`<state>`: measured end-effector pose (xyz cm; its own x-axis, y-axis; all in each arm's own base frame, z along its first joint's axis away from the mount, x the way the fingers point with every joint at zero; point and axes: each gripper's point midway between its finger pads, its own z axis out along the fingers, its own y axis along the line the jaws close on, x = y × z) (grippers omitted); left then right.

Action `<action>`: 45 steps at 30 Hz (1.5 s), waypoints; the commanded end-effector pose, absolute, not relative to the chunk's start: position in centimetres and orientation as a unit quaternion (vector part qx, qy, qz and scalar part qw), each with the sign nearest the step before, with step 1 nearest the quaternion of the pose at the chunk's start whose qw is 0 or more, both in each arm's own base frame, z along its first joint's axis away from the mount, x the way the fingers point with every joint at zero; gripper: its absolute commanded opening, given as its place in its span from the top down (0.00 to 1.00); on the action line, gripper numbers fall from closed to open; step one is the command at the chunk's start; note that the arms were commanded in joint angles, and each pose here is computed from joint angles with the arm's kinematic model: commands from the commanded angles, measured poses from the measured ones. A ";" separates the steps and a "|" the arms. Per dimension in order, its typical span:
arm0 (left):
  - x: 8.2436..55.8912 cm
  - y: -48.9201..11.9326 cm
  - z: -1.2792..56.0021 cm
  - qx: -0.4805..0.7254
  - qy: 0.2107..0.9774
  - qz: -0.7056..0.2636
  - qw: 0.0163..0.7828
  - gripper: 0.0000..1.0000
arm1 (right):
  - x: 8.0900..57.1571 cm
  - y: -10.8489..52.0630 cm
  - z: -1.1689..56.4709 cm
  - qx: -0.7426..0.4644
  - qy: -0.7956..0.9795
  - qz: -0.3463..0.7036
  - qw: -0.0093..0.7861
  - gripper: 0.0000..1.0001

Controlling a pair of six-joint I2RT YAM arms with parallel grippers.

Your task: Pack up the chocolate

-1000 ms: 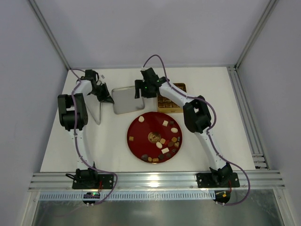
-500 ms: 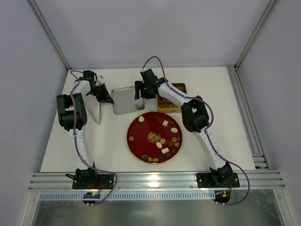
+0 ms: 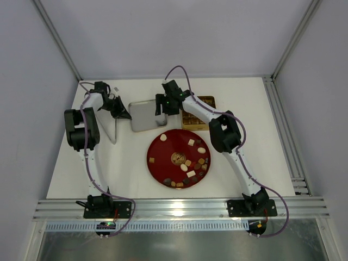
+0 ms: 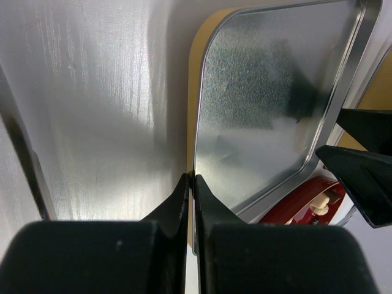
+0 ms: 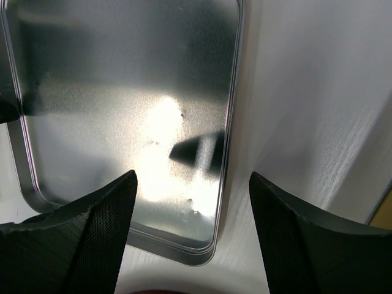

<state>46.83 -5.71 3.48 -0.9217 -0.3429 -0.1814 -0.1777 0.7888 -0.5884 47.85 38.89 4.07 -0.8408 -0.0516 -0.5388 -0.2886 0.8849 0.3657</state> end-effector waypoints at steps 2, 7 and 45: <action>47.5 -5.9 5.9 -0.140 0.923 -0.322 0.156 1.00 | 48.6 39.9 5.8 -0.089 0.924 0.243 0.283 0.27; 47.4 -5.9 5.7 -0.141 0.924 -0.322 0.153 1.00 | 48.5 40.1 5.4 -0.085 0.924 0.248 0.277 0.38; 47.1 -6.1 3.9 -0.148 0.924 -0.327 0.135 1.00 | 47.9 42.0 12.5 -0.067 0.875 0.383 0.290 0.96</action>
<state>46.75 -4.77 2.75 -0.9172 -0.3653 -0.1592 -0.2077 0.7793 -0.5912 47.97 38.79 3.37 -0.8740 0.0451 -0.4839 -0.2329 0.8351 0.4984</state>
